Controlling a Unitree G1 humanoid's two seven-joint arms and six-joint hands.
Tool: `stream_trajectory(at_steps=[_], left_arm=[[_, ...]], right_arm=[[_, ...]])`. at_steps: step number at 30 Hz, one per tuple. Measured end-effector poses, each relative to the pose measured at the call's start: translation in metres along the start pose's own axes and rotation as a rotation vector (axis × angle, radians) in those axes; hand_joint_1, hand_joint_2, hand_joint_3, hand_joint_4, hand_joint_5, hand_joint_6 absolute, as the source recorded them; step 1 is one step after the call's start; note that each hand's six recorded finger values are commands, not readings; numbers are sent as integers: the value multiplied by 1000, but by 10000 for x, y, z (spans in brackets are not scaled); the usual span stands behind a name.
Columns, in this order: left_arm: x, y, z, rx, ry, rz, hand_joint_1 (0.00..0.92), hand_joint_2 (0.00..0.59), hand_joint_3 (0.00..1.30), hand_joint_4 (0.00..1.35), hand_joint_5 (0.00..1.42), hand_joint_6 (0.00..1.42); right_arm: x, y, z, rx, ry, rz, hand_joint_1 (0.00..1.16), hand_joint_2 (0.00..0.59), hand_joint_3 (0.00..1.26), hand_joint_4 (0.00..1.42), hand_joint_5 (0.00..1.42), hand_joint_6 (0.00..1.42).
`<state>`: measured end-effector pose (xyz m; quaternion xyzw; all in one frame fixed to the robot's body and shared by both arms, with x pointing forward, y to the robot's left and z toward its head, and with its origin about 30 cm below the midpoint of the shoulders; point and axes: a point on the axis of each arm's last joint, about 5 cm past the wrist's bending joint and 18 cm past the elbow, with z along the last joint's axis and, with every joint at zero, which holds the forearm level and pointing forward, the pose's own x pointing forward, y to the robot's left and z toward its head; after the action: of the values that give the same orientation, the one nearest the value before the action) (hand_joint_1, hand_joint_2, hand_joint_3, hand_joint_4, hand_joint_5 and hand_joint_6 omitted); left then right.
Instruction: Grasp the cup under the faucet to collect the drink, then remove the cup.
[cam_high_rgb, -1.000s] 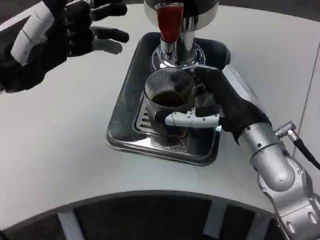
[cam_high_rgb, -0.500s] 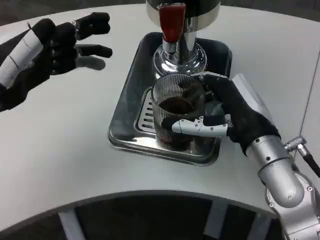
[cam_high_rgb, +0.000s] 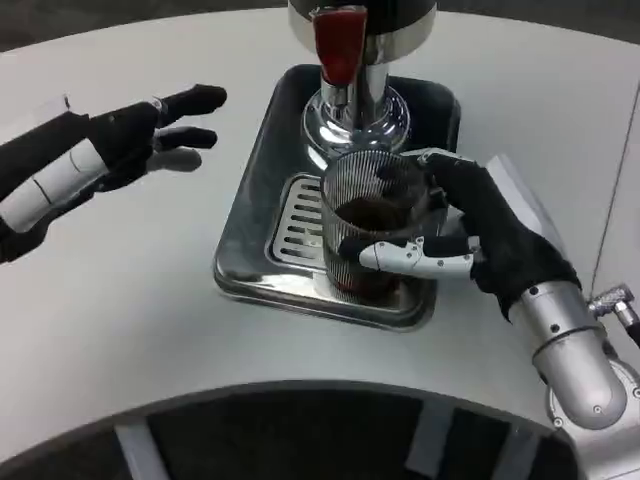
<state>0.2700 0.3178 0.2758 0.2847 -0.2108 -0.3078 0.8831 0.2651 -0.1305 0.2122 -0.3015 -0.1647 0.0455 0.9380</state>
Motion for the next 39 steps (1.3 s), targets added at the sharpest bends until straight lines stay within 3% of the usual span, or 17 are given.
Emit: stream_trajectory(at_steps=[20,30,39], left_arm=[[-196,-279,-25,104,81,-20,0,99,47,0,10,28],[-278,-427,0,138,83,-33,0,98,38,0,0,23],[-284,-513,49,208,71,-56,0,98,18,0,0,9]], right_arm=[[-238,-27,51,33,3,0,1019,214,873,1024,1141,1225],[-406,-33,93,43,-5,11,1020,214,873,1024,1140,1233],[-545,-48,90,40,7,25,1020,214,879,1024,1151,1237]])
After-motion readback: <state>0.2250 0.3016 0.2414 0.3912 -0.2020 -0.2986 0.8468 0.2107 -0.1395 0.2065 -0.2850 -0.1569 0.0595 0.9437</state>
